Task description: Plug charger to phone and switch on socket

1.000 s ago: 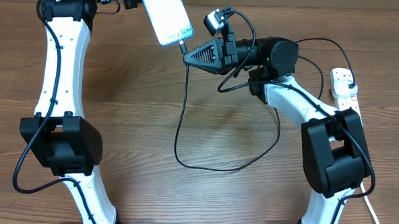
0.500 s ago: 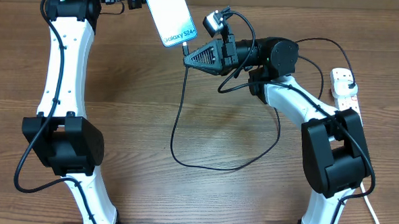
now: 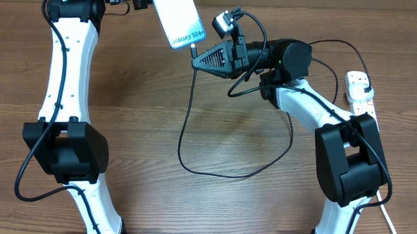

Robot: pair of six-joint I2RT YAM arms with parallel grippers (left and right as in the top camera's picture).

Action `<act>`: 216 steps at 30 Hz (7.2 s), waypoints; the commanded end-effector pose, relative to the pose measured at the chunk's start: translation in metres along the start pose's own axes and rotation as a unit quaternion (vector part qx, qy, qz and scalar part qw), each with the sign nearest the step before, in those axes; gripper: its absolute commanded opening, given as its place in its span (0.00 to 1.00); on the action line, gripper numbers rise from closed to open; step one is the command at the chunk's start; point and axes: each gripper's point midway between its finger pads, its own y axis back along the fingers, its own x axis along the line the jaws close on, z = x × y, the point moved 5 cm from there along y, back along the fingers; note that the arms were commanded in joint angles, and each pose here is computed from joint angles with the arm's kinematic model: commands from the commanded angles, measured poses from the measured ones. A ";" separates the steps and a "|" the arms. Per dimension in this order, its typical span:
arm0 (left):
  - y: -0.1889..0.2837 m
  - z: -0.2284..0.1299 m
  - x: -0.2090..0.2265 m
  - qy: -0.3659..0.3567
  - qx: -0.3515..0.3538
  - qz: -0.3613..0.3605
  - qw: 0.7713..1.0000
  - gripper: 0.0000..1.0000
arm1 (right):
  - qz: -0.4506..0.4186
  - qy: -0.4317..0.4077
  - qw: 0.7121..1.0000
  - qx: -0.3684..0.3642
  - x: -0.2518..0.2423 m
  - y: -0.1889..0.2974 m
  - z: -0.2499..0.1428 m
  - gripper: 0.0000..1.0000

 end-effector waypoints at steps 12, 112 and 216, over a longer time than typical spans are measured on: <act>0.001 0.002 -0.002 -0.014 -0.003 0.000 1.000 0.04 | 0.011 0.016 1.000 -0.023 0.010 0.000 0.007 0.04; -0.007 -0.001 -0.010 -0.056 0.009 -0.014 0.998 0.04 | 0.003 0.015 1.000 -0.002 0.008 0.000 0.002 0.04; 0.027 -0.008 -0.017 -0.123 0.059 -0.071 0.988 0.04 | 0.007 0.073 0.997 -0.004 0.014 0.003 0.001 1.00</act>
